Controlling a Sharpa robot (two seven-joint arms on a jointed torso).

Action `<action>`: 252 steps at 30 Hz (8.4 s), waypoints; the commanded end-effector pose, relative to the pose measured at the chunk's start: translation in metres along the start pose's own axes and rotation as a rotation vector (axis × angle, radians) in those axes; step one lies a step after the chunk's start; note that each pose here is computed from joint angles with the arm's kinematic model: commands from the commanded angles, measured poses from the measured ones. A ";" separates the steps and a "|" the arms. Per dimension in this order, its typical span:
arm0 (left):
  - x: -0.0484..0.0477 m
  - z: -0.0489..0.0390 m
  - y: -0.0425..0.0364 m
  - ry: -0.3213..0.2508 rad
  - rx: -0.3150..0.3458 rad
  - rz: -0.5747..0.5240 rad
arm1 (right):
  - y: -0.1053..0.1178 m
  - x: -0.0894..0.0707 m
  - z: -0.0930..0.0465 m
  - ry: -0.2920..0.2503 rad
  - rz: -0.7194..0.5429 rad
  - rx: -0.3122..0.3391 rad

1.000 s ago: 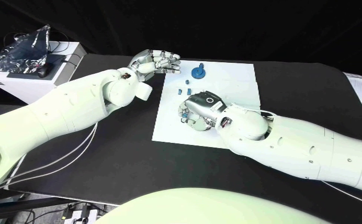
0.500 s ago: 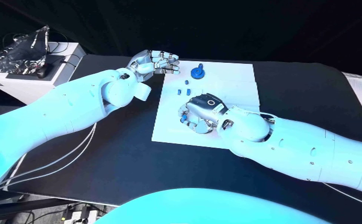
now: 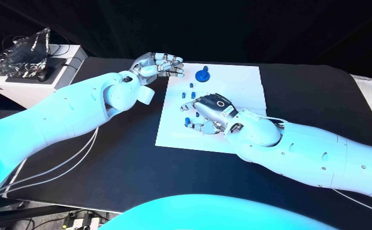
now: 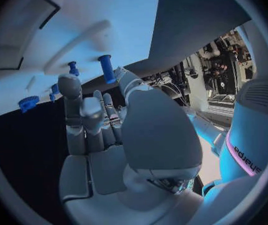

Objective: Assemble the parts on the task board

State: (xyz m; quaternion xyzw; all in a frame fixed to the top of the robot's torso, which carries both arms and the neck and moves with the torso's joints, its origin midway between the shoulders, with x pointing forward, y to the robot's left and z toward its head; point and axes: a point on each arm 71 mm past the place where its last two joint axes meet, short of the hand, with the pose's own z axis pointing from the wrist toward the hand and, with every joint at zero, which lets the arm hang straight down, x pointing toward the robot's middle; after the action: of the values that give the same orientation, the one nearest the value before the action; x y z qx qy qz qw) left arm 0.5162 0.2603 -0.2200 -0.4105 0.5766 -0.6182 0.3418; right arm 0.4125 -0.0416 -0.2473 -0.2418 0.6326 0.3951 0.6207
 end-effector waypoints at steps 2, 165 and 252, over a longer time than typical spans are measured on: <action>0.0026 0.0009 -0.0007 0.018 0.006 -0.010 | -0.001 -0.010 -0.005 -0.108 0.062 -0.002; 0.0081 -0.0357 0.0252 0.034 -0.015 -0.038 | -0.090 -0.014 -0.050 0.519 0.561 0.749; 0.0061 -0.0375 0.0248 0.034 -0.024 -0.037 | -0.086 -0.007 -0.044 0.518 0.493 0.720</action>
State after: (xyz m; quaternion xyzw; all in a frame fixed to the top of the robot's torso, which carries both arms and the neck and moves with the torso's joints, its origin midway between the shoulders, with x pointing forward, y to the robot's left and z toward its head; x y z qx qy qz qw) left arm 0.4790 0.2705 -0.2450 -0.4165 0.5846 -0.6170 0.3226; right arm 0.4562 -0.1283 -0.2619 0.0737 0.9011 0.2160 0.3686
